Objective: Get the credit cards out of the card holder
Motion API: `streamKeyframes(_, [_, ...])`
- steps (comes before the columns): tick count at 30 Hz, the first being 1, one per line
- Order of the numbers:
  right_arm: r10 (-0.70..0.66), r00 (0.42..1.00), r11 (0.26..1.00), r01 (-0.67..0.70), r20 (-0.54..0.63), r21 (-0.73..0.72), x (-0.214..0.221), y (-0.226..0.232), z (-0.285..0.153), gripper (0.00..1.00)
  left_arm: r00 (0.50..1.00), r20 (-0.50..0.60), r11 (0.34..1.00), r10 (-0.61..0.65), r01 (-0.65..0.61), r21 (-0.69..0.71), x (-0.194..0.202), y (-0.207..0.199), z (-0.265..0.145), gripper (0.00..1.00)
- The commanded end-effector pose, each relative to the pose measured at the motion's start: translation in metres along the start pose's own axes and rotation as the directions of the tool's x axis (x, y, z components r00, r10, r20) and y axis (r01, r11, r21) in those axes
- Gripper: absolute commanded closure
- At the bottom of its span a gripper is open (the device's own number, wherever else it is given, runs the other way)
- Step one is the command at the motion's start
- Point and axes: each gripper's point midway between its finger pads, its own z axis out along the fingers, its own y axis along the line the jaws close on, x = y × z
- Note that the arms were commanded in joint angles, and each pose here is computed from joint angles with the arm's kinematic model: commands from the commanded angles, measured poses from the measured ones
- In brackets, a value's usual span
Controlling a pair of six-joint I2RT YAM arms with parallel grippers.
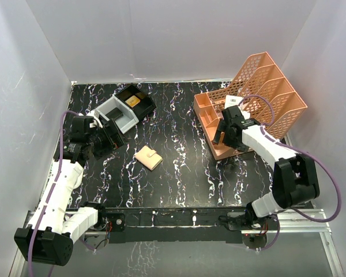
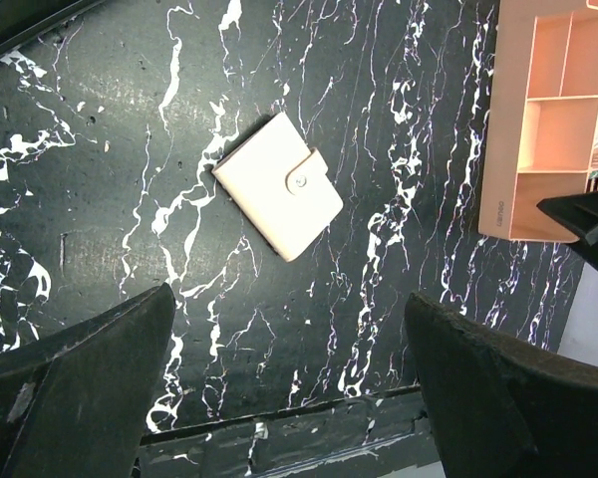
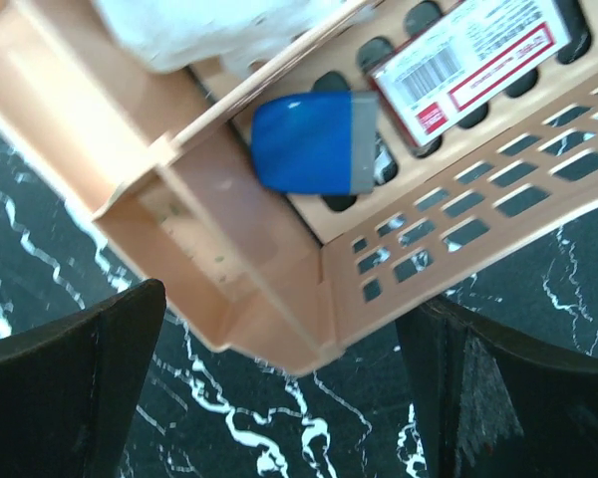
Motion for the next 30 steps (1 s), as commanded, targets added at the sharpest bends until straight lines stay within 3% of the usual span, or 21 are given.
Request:
streamKeyframes(1, [0.111, 0.982, 0.994, -0.109, 0.155, -0.021, -0.07, 0.002, 0.015, 0.02, 1.0, 0.015, 0.999, 0.013, -0.014, 0.037, -0.008, -0.011, -0.012, 0.01])
streamKeyframes(11, [0.204, 0.964, 0.978, -0.208, 0.172, 0.005, -0.096, 0.009, 0.042, 0.02, 1.0, 0.011, 0.998, 0.003, -0.003, 0.057, -0.005, -0.014, -0.013, 0.01])
streamKeyframes(18, [0.184, 0.968, 0.983, -0.177, 0.17, -0.056, -0.109, 0.02, 0.018, 0.02, 1.0, 0.014, 0.999, 0.012, -0.013, 0.043, -0.007, -0.012, -0.014, 0.01])
streamKeyframes(24, [0.168, 0.972, 0.97, -0.132, 0.165, -0.206, -0.097, 0.027, -0.036, 0.02, 1.0, 0.025, 0.999, 0.013, -0.014, 0.042, -0.009, -0.012, -0.015, 0.01])
streamKeyframes(30, [0.155, 0.962, 0.872, -0.026, 0.225, -0.489, -0.11, 0.077, -0.074, 0.02, 0.999, 0.04, 0.999, 0.012, -0.013, 0.042, -0.011, -0.013, -0.016, 0.01])
